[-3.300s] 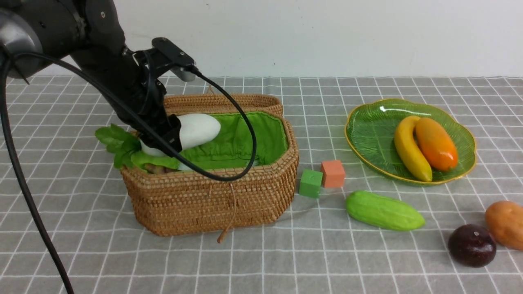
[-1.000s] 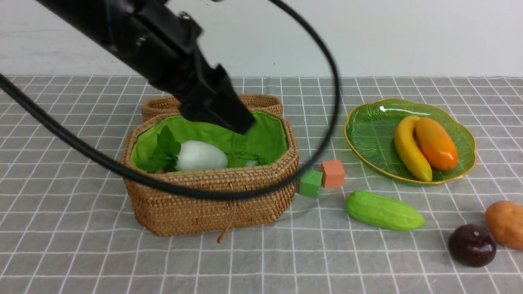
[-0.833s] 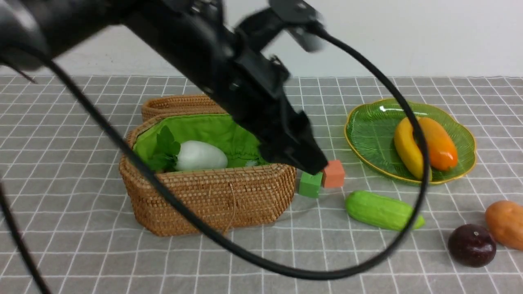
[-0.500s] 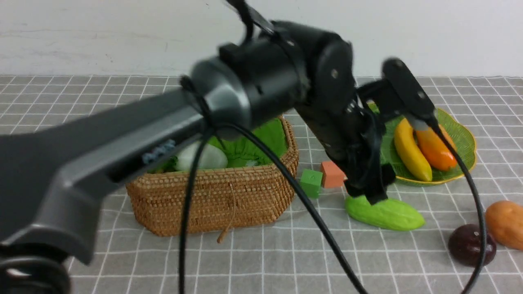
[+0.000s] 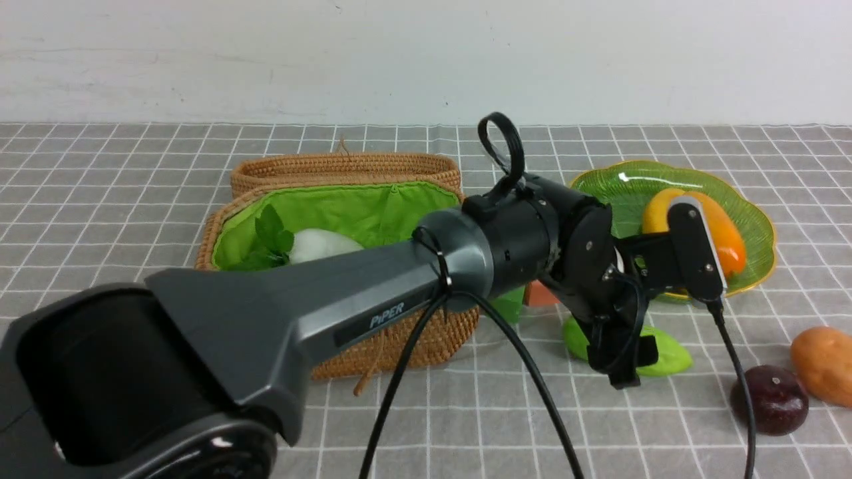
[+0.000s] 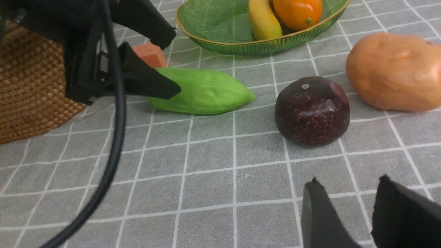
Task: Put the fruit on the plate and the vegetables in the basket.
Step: Take a chayote with your left arm and place it on the basket on the left, then use the right arm to grab a mangosteen and put it into the right plate
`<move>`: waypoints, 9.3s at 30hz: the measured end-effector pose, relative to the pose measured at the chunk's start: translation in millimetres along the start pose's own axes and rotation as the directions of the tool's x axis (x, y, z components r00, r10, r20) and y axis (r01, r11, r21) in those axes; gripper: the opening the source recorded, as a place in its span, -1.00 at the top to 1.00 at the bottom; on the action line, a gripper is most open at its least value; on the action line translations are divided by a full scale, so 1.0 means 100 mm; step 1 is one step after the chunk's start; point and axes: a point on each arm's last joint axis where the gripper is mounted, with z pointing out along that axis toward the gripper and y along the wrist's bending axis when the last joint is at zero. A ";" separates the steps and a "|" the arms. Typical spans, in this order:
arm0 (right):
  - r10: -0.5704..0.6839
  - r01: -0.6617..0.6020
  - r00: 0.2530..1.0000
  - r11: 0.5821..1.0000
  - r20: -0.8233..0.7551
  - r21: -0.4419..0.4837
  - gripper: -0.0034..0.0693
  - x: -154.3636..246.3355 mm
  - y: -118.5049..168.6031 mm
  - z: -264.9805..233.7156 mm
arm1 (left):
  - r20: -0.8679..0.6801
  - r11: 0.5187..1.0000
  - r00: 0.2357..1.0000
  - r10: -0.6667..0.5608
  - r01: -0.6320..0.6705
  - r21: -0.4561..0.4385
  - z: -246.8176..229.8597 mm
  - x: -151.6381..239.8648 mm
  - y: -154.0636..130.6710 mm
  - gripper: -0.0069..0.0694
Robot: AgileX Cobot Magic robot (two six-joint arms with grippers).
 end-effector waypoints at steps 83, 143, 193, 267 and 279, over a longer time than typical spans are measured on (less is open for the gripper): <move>0.000 0.000 1.000 1.000 0.000 0.000 0.24 0.00 0.00 0.00 | 0.074 0.607 0.616 -0.785 0.787 -0.112 -3.92 0.85 0.39 -0.08; 0.000 0.000 1.000 1.000 0.000 0.000 0.24 0.00 0.00 0.00 | 0.688 0.339 0.539 -0.486 0.842 -0.420 -3.42 2.65 -2.15 0.85; 0.000 0.000 1.000 1.000 0.000 0.000 0.24 0.00 0.00 0.00 | 0.557 0.139 0.488 -0.672 0.822 -0.552 -3.11 3.04 -2.31 0.77; 0.211 -0.209 0.811 0.976 -0.546 0.067 -0.78 -1.47 0.20 1.23 | 0.559 0.134 0.486 -0.672 0.822 -0.554 -3.11 3.04 -2.31 0.58; 0.485 -0.329 0.611 0.875 -0.626 0.356 -0.90 -0.91 -0.10 1.95 | 0.559 0.134 0.486 -0.672 0.822 -0.554 -3.11 3.04 -2.31 0.55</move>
